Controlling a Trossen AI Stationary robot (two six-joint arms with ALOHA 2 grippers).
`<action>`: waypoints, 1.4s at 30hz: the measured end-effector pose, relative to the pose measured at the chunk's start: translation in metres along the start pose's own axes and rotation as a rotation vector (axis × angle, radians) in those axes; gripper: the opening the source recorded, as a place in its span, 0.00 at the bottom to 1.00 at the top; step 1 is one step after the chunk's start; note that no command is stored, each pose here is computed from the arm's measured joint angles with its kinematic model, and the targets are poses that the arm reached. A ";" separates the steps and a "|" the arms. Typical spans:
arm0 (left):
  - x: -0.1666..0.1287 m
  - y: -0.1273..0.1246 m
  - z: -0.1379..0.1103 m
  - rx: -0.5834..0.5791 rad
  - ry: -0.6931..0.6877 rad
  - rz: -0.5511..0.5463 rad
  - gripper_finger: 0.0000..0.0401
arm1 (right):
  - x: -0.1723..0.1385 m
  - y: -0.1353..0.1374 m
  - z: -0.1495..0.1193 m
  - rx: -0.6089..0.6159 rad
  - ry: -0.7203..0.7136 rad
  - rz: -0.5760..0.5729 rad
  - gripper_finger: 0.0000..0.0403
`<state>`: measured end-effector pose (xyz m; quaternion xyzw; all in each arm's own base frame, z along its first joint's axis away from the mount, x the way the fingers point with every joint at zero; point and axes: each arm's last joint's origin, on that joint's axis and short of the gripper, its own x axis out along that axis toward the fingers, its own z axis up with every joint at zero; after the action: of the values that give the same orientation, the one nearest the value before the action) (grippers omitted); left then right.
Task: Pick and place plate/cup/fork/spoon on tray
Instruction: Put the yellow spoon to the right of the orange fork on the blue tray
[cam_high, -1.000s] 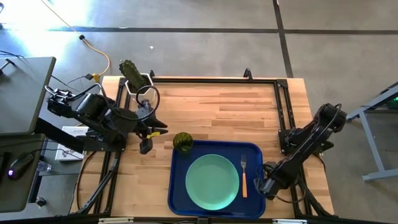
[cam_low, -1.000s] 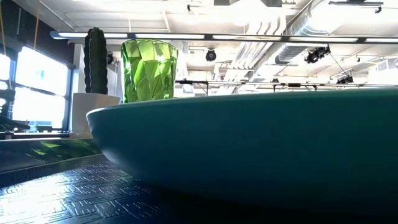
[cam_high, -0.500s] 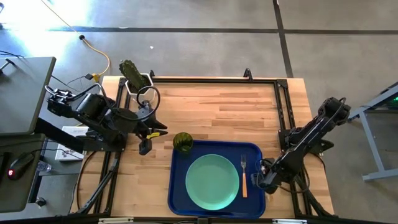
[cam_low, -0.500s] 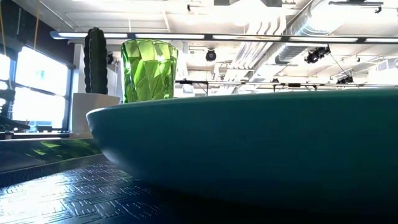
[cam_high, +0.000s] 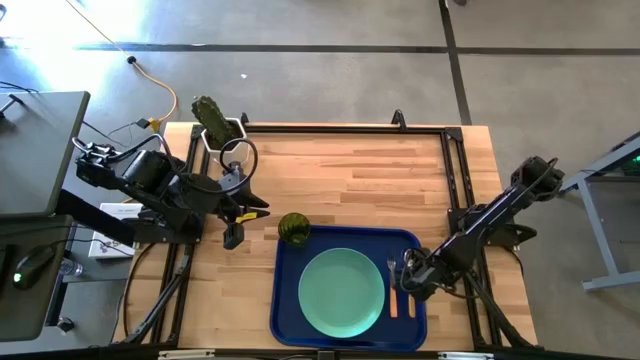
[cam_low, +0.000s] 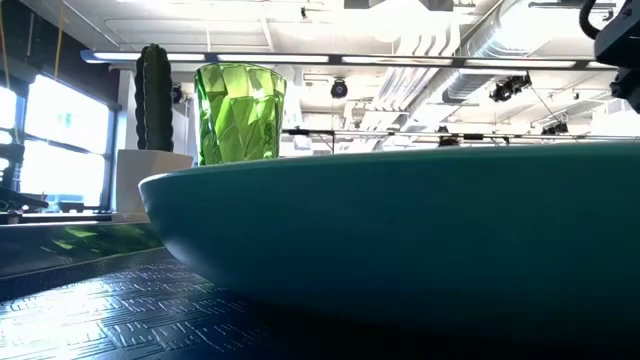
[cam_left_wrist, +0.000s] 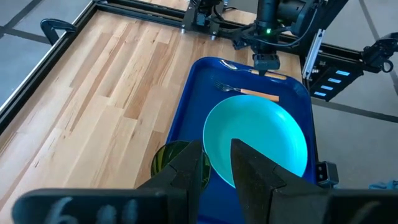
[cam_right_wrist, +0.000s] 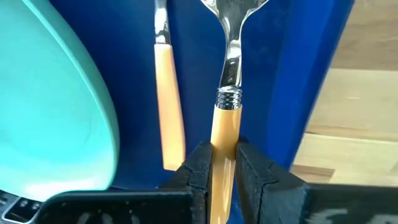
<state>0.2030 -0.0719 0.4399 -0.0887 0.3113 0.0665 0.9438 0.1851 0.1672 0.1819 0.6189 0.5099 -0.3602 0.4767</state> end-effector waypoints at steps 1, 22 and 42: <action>0.000 0.000 0.000 0.000 0.000 0.000 0.18 | 0.000 0.001 0.001 0.004 -0.007 0.006 0.06; 0.000 0.000 0.000 0.028 0.002 0.000 0.18 | 0.038 0.020 -0.003 0.048 -0.100 -0.132 0.06; 0.000 0.001 -0.002 0.026 0.021 0.009 0.18 | 0.044 0.020 -0.004 0.052 -0.083 -0.161 0.12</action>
<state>0.2014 -0.0713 0.4382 -0.0756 0.3225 0.0659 0.9412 0.2140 0.1828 0.1461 0.5727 0.5282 -0.4356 0.4509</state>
